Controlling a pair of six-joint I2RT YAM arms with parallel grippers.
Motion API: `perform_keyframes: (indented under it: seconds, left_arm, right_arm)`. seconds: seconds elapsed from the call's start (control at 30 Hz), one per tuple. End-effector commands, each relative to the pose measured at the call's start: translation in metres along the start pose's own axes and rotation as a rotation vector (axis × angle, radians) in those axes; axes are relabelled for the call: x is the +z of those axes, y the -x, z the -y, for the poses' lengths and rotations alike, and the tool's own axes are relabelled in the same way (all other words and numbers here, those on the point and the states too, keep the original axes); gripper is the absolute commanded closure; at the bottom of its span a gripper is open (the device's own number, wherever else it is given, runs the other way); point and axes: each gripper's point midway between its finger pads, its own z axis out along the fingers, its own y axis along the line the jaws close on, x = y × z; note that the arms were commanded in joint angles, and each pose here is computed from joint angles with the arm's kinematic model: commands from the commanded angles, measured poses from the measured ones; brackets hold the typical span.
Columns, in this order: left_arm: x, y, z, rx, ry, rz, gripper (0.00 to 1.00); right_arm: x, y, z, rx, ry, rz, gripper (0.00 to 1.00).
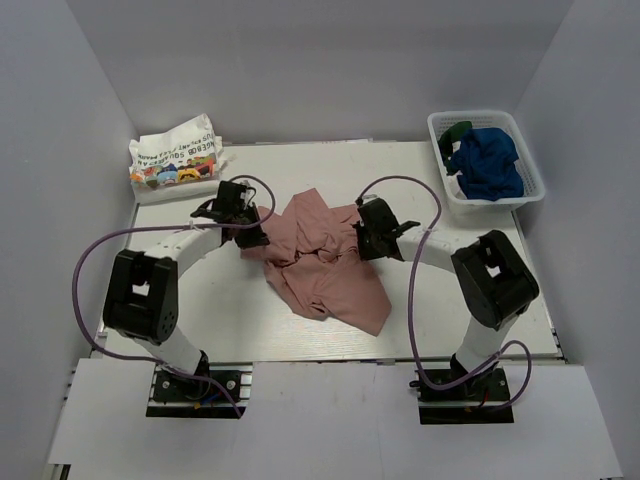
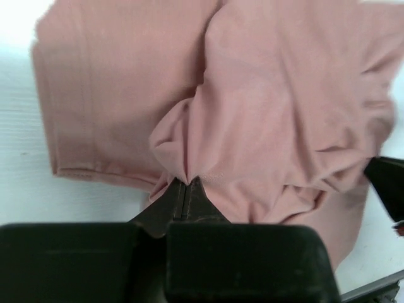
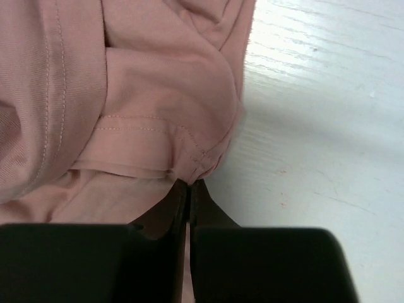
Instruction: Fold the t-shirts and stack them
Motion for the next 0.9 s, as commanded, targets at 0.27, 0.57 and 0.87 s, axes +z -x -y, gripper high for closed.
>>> perform_keyframes:
  seconds: [0.27, 0.57, 0.87]
  left_arm:
    - [-0.200, 0.129, 0.041, 0.005, 0.014, 0.660, 1.00]
    - [-0.426, 0.129, 0.051, -0.075, -0.134, 1.142, 1.00]
    - [-0.512, 0.095, 0.090, 0.077, -0.444, 1.280, 1.00]
  right_arm:
    - [-0.174, 0.143, 0.033, 0.048, -0.163, 0.643, 1.00]
    - [-0.392, 0.205, 0.063, 0.112, -0.238, 1.153, 1.00]
    - [-0.496, 0.188, 0.032, -0.035, 0.021, 1.350, 1.00]
